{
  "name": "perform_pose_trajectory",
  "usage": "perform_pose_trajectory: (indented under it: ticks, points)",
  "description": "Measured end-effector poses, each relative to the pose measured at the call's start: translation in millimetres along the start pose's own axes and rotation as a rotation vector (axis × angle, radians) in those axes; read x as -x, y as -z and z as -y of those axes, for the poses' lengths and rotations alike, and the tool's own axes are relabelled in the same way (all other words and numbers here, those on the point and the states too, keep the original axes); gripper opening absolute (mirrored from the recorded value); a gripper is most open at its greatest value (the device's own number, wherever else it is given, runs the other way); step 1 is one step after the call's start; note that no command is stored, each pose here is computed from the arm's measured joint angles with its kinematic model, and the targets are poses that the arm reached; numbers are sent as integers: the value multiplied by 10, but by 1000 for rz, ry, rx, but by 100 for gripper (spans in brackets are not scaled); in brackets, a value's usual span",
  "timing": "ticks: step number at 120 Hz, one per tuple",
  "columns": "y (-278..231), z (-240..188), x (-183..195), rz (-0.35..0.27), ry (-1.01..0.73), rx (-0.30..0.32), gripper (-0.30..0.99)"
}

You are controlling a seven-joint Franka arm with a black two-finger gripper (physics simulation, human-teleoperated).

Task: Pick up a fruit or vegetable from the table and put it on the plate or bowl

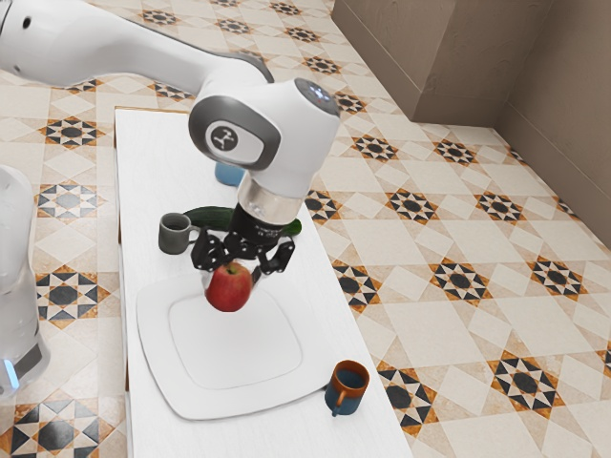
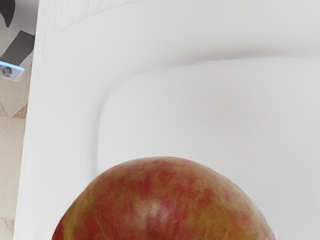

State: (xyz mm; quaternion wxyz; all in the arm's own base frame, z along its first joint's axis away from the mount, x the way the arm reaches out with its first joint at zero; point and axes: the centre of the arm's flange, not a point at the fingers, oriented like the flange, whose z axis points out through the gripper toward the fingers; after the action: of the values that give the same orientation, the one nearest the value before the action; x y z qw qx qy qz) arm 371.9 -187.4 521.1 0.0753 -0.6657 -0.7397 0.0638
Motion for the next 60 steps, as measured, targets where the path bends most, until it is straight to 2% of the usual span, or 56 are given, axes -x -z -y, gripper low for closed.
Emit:
perform_pose_trajectory:
  ticks: [26, 34, 38, 42, 49, 55, 60]
  points:
    - [35, -3, 5, -10, 27, 16, 67]
    - [474, 132, 242, -4, -21, 97, 68]
    - [764, 138, 233, 2, -29, 138, 68]
    - [1040, 21, -60, 20, -2, 161, 68]
    - [1388, -386, -965, 22, 43, 184, 69]
    - [1496, -722, -1632, 8, 33, 198, 69]
    - [1513, -901, -2000, -13, -27, 219, 69]
